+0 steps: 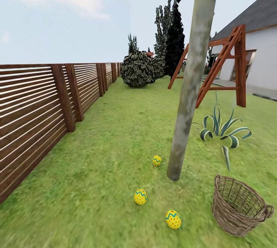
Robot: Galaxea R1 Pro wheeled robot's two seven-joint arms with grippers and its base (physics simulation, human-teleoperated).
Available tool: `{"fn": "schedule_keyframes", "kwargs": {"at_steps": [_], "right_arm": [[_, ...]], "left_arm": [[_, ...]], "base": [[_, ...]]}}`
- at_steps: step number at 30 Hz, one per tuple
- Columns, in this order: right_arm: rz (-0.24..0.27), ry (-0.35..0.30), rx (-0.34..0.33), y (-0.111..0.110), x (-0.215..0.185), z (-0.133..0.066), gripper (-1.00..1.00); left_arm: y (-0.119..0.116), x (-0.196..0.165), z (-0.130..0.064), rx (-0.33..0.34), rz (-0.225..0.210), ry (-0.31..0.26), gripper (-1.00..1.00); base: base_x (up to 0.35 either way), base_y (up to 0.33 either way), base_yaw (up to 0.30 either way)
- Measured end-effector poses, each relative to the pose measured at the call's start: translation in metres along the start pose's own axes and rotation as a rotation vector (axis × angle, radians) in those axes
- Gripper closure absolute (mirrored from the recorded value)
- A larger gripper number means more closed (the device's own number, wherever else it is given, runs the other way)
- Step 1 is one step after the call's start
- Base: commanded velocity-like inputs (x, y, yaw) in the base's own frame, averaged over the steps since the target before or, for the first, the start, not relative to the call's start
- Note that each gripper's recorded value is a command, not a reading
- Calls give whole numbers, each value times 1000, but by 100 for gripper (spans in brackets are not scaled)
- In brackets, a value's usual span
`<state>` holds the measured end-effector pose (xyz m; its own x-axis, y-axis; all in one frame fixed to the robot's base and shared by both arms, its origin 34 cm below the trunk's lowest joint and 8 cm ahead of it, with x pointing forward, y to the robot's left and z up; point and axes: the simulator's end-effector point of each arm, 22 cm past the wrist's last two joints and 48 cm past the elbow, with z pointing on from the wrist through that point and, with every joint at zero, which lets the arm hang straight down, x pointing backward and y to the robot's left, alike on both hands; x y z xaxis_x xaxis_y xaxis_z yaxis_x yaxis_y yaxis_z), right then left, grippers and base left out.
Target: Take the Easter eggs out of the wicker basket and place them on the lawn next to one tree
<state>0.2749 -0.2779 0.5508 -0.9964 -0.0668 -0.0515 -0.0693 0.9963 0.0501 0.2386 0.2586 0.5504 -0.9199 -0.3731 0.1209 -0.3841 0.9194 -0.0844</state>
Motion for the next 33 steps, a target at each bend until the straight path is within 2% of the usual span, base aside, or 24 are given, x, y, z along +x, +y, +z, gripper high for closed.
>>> {"fn": "schedule_keyframes", "kwargs": {"at_steps": [5, 10, 15, 33], "right_arm": [[0, 11, -2, 2, 7, -6, -100], [1, 17, -3, 3, 10, -12, -100], [2, 20, -3, 3, 12, -17, -100], [3, 17, -2, 3, 15, -38, -100]], "left_arm": [[5, 16, -1, -7, 2, -8, -100], [15, 20, -4, -20, 2, -66, -100], [24, 44, -6, -29, -2, -44, -100], [29, 56, -24, -34, -5, -41, -100]], "base": [[0, 0, 0], [0, 0, 0], [0, 0, 0], [0, 0, 0]]}}
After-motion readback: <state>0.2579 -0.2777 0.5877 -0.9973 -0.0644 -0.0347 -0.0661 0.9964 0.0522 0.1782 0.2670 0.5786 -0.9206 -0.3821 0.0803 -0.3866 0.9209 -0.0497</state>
